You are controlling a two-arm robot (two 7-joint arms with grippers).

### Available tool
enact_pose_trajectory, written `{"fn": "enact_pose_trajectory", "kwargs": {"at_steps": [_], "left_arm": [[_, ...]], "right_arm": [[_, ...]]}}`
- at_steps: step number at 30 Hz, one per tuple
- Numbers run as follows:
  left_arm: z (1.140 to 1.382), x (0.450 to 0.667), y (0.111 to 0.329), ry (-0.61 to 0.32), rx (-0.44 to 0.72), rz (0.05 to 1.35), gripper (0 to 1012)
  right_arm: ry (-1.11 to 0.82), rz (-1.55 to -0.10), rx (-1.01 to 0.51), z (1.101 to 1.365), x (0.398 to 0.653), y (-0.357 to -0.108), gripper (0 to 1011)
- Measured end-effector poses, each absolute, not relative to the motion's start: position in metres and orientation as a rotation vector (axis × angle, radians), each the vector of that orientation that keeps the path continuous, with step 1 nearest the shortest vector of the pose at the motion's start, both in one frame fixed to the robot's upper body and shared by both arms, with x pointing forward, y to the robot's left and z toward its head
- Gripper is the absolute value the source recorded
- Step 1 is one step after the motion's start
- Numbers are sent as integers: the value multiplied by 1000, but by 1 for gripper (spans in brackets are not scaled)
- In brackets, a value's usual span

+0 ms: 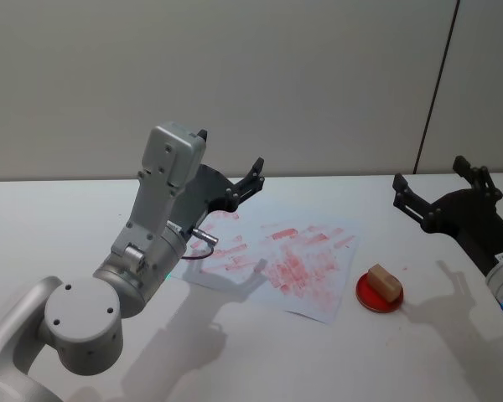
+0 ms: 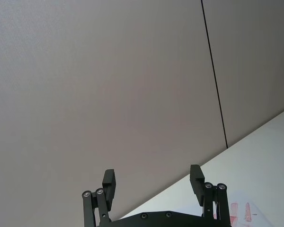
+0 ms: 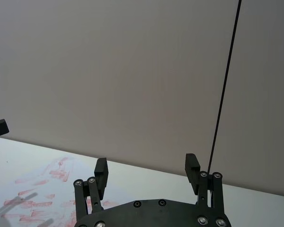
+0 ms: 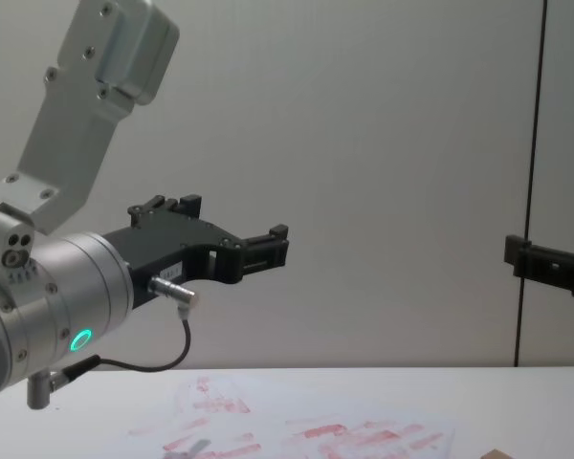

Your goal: Use the one hand to pick up the stamp and affix it onto the A4 paper.

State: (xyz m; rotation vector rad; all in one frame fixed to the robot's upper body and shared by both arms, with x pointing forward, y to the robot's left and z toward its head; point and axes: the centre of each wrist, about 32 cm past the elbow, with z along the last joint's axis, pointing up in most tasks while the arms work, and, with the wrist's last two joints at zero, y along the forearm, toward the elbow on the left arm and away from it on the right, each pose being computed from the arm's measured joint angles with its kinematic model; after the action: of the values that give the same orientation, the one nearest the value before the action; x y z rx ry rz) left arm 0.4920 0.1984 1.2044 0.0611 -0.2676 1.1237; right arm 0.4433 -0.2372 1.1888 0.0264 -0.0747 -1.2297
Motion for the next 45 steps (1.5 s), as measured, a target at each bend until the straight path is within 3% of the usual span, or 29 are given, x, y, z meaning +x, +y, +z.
{"fn": "enact_pose_trajectory", "kwargs": {"at_steps": [25,45], "left_arm": [[1204,492,198,-268,61,1124,1001],[1204,492,198,-268,61,1124,1001]], "right_arm": [[-74,-1220,22,1189,445,-239,1001],[47,-1135,-133,1188,450,-277,1001]]}}
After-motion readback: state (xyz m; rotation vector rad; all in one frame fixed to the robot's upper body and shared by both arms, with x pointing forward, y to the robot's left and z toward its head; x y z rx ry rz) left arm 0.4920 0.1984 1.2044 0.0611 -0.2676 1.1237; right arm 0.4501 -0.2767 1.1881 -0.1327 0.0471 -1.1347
